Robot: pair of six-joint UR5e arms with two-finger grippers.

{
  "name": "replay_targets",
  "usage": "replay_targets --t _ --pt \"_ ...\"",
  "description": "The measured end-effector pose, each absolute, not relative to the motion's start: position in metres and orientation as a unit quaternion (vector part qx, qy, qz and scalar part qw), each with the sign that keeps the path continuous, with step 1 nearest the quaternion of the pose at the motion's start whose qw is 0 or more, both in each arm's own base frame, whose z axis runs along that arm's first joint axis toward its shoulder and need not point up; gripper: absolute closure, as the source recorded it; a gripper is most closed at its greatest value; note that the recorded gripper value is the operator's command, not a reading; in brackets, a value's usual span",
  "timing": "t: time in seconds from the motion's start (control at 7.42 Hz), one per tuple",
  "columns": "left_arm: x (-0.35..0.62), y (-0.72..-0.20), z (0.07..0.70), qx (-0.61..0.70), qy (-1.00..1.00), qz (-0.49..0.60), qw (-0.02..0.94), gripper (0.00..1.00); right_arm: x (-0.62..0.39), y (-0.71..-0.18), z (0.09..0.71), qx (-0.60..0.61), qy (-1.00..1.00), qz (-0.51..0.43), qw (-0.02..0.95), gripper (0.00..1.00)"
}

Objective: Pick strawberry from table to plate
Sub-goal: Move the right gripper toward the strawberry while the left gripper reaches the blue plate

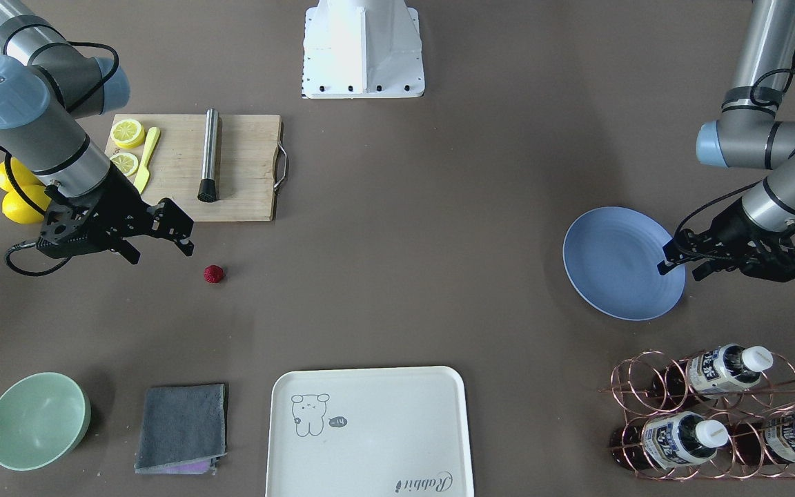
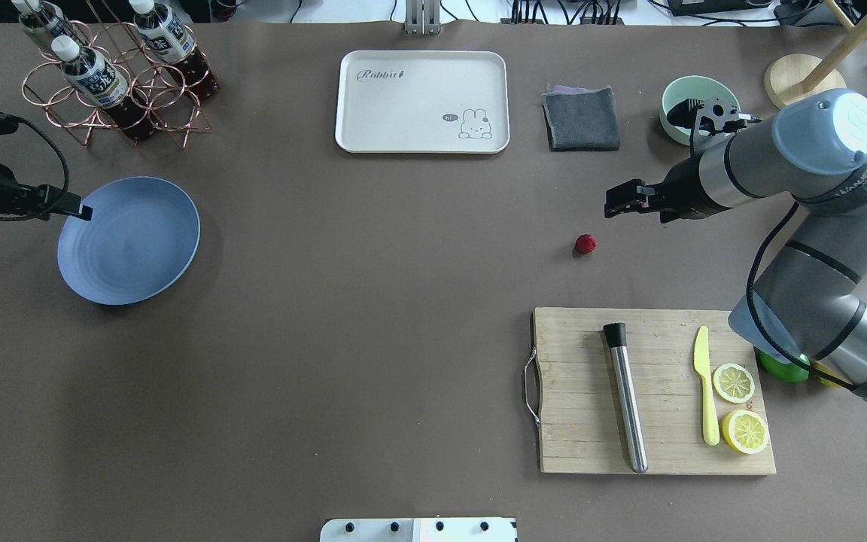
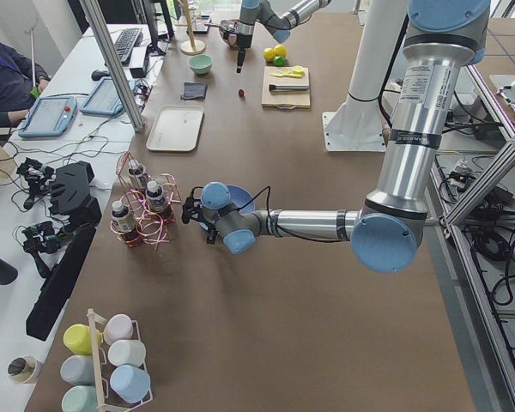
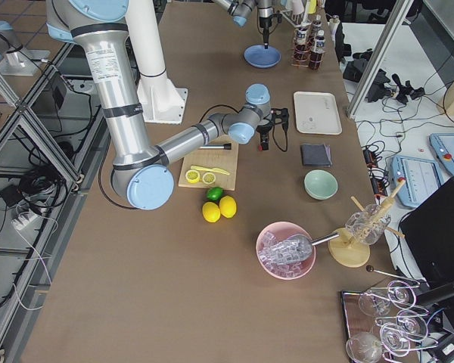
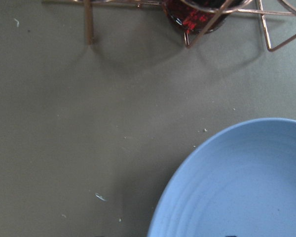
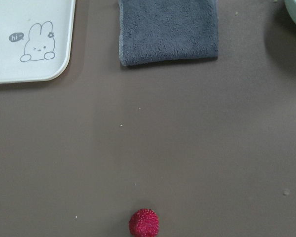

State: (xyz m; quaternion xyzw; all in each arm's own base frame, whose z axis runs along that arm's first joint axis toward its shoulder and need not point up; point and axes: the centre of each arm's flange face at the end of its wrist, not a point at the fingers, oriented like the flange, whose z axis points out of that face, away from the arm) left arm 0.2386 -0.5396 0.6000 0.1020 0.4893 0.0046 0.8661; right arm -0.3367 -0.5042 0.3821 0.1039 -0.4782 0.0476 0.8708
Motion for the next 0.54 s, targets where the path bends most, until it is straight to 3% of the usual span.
replay_targets --t 0.27,0.4,0.54 --pt "0.251 -0.533 0.602 0.098 0.493 0.013 0.865 0.64 -0.336 -0.505 0.382 0.104 -0.478 0.048 0.871 0.02" --pt "0.254 -0.531 0.602 0.097 0.494 0.016 0.864 0.94 -0.336 -0.505 0.382 0.104 -0.478 0.048 0.871 0.02" --pt "0.256 -0.529 0.602 0.096 0.494 0.018 0.864 1.00 -0.336 -0.505 0.383 0.104 -0.478 0.048 0.871 0.02"
